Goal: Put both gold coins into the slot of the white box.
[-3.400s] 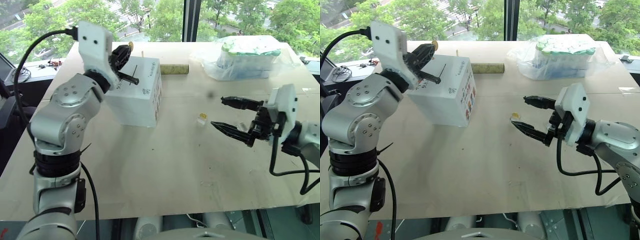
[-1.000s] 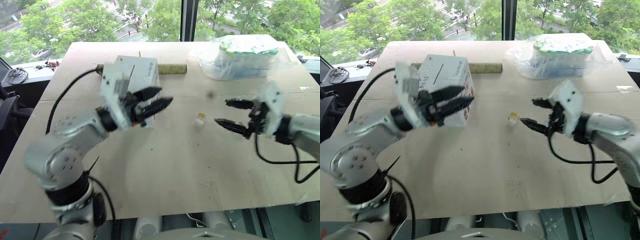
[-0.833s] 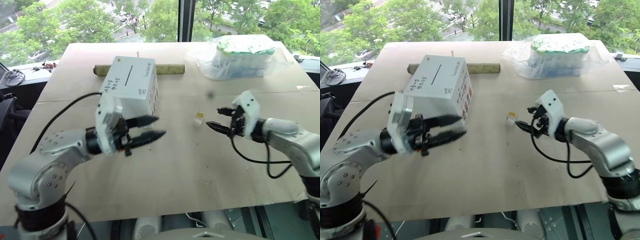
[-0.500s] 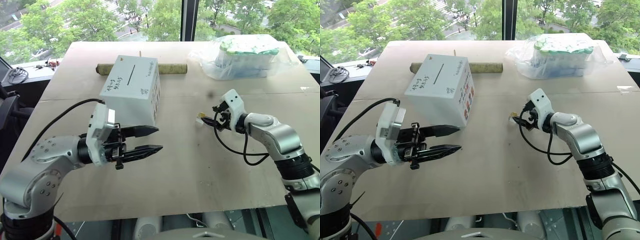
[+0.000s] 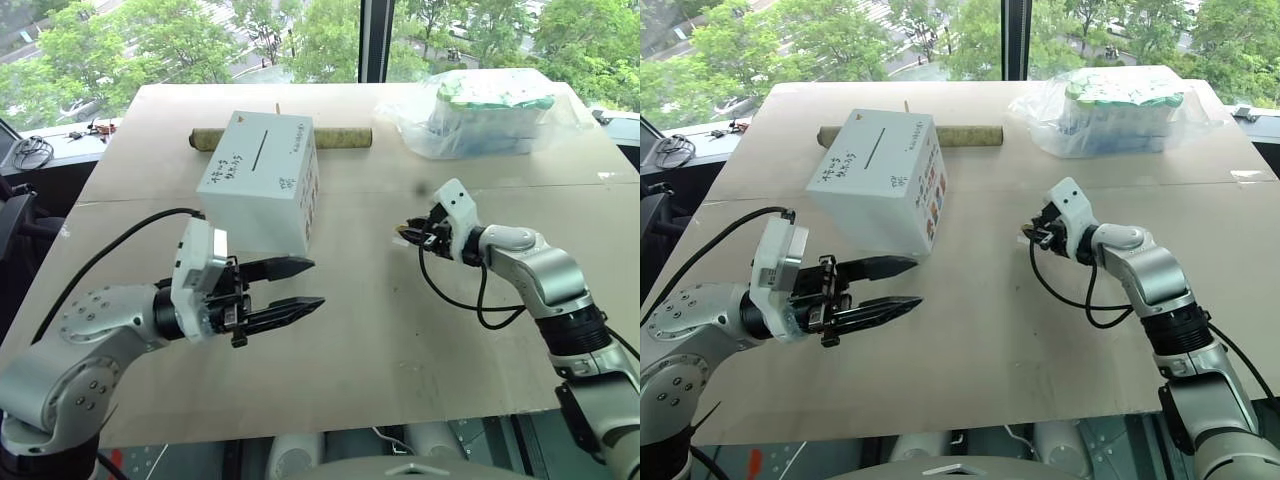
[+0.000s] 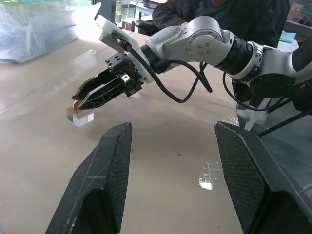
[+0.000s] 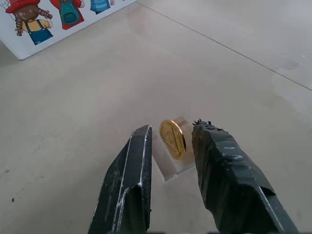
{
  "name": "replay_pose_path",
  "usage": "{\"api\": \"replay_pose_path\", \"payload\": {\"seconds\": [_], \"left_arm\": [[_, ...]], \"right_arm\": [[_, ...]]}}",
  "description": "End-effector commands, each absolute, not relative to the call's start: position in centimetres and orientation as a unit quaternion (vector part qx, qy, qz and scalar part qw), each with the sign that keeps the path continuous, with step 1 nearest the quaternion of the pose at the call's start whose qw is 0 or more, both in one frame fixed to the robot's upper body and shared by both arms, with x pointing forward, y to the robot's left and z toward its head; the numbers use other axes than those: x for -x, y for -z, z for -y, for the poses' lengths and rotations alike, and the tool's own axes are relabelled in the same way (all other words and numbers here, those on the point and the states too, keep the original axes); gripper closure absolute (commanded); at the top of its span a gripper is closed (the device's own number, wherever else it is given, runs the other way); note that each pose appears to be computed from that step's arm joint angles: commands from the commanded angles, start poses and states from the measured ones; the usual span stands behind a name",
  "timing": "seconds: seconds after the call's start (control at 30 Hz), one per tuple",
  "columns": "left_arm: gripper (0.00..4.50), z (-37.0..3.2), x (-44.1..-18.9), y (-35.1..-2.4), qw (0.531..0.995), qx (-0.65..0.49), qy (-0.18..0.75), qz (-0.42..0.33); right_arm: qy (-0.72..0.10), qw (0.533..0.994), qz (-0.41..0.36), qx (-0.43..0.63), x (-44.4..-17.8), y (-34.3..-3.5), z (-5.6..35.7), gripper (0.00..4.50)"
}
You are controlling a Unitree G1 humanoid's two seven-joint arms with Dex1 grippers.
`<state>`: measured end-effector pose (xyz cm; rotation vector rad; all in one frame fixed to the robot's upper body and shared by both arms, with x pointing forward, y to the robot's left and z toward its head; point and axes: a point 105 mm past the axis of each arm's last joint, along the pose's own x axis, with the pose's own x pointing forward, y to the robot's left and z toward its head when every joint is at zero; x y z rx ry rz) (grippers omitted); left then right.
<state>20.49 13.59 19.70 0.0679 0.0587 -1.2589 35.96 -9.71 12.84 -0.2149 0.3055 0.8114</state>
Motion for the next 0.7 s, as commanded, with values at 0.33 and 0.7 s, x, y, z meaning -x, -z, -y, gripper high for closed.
{"api": "replay_pose_path", "payload": {"seconds": [0.33, 0.7], "left_arm": [[1.80, -13.4, -19.7, -19.9, 0.800, -0.046, 0.597, -0.016], [1.80, -13.5, -20.3, -19.7, 0.816, -0.015, 0.577, -0.020]], "right_arm": [[-0.404, 0.899, -0.122, 0.117, -36.6, -13.9, 9.3, 4.30], [-0.407, 0.902, -0.096, 0.106, -36.5, -15.3, 9.6, 4.45]]}}
